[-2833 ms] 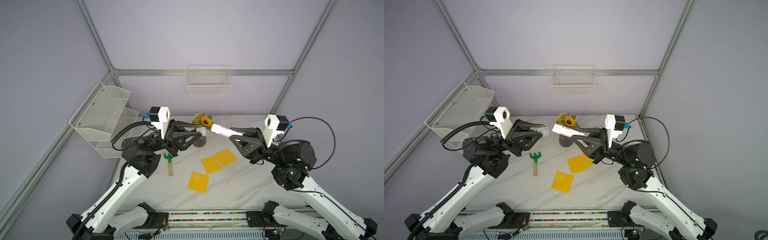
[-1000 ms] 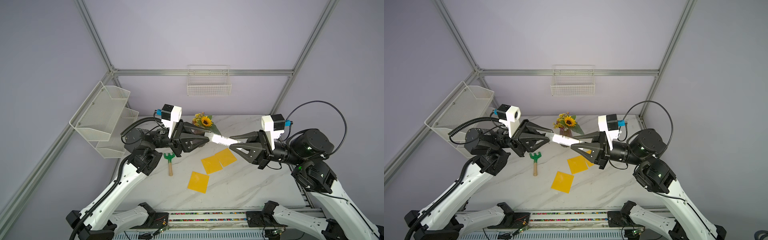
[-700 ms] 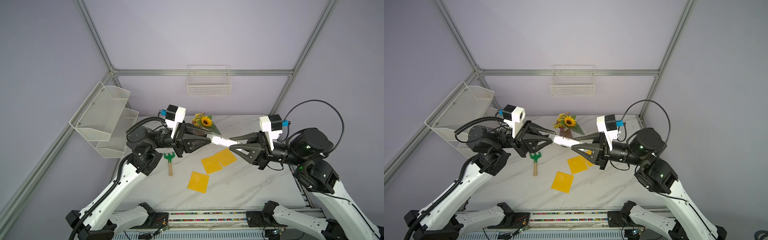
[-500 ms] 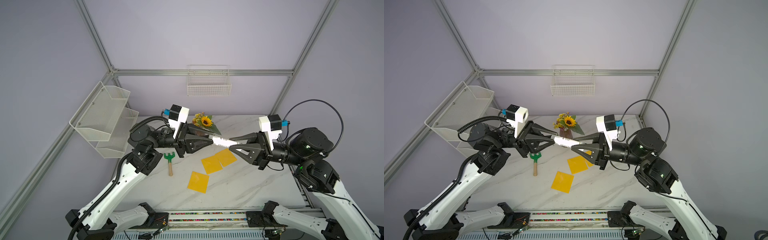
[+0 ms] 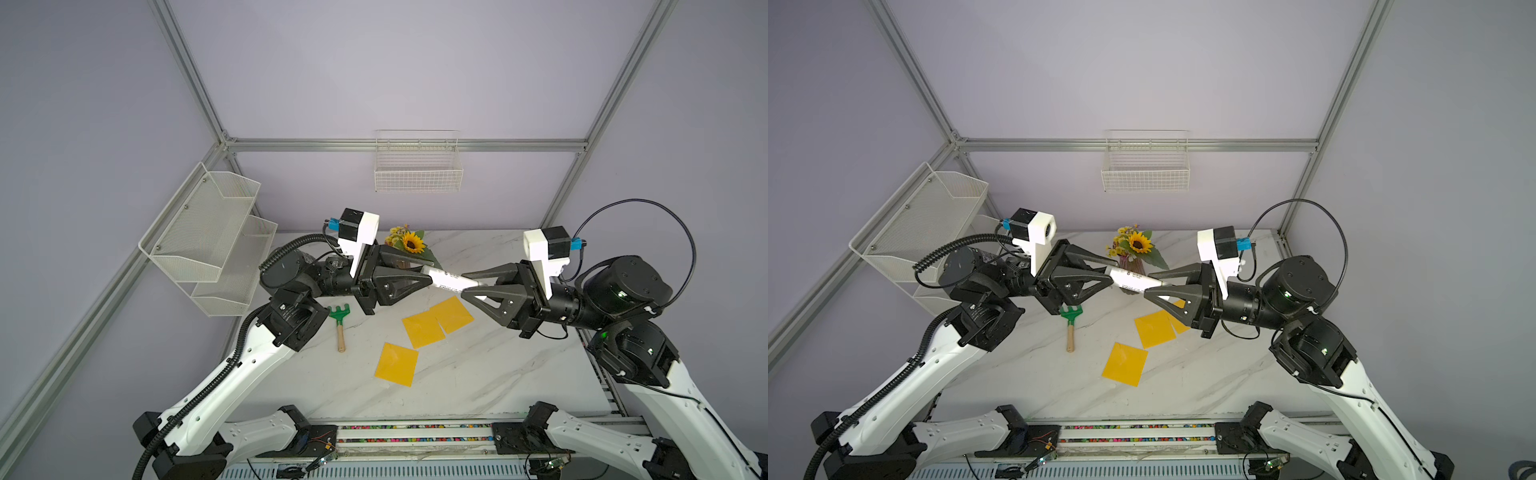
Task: Seal the envelope with a glue stick
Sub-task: Close the lid of the glue stick, then place the glue stick at the center of the board.
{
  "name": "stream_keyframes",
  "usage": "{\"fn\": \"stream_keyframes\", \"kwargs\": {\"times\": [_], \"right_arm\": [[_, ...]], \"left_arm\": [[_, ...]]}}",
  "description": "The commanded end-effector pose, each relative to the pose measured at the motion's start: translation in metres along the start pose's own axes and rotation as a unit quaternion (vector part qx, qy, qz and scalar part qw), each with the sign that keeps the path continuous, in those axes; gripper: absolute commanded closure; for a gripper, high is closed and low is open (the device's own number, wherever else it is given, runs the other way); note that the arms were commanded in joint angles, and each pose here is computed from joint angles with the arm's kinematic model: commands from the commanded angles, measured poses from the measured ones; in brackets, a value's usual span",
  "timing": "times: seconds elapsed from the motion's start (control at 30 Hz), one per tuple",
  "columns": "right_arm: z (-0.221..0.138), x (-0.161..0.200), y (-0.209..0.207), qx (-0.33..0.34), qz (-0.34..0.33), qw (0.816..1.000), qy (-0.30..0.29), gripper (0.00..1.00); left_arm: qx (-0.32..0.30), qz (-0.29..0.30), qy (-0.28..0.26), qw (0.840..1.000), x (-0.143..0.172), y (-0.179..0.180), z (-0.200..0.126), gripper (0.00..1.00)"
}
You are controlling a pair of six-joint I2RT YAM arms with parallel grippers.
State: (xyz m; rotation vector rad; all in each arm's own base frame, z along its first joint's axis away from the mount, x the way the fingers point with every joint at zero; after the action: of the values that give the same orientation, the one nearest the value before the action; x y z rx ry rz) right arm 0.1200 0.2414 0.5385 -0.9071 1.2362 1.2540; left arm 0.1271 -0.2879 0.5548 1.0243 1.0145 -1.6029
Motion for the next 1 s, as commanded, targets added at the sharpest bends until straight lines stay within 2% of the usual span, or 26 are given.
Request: {"fn": "stream_keyframes", "kwargs": {"times": [0.0, 0.13, 0.2, 0.37, 0.47, 0.63, 0.77, 0.97], "right_arm": [[0.029, 0.032, -0.033, 0.019, 0.042, 0.998, 0.032, 1.00], [0.025, 0.034, -0.037, 0.040, 0.043, 0.998, 0.036, 1.00], [0.019, 0.033, -0.039, 0.058, 0.040, 0.997, 0.031, 1.00], [0.008, 0.034, -0.042, 0.088, 0.036, 0.995, 0.019, 1.00], [0.003, 0.042, -0.048, 0.109, 0.036, 0.993, 0.021, 1.00], [0.004, 0.076, -0.067, 0.141, 0.043, 0.988, 0.050, 1.00], [0.011, 0.120, -0.092, 0.164, 0.045, 0.982, 0.076, 1.00], [0.026, 0.195, -0.122, 0.159, 0.025, 0.984, 0.082, 1.00]], "left_arm": [[0.028, -0.097, 0.090, 0.991, 0.064, 0.018, 0.021, 1.00], [0.019, -0.104, 0.097, 0.990, 0.069, 0.023, 0.021, 1.00], [0.004, -0.089, 0.093, 0.992, 0.065, 0.020, 0.017, 0.92], [-0.063, -0.037, 0.081, 0.994, 0.051, 0.015, 0.000, 0.54], [-0.108, -0.018, 0.080, 0.991, 0.045, 0.014, -0.014, 0.40], [-0.189, 0.007, 0.080, 0.979, 0.044, 0.011, -0.041, 0.31], [-0.268, 0.018, 0.066, 0.961, 0.043, 0.016, -0.068, 0.28], [-0.343, 0.002, 0.043, 0.938, 0.053, 0.025, -0.097, 0.27]]}}
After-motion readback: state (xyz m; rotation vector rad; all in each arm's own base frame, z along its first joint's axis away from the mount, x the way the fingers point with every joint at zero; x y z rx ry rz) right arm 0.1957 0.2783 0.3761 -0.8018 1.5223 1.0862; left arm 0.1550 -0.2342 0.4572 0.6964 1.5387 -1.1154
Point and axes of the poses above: each gripper's point midway between its finger pads, its own z axis out along the fingers, its own y axis along the line the jaws close on, x = y × z, the point moved 1 cm from there along -z, back along the fingers, and after that the axes turned 4 degrees about -z, right-handed, at the moved point
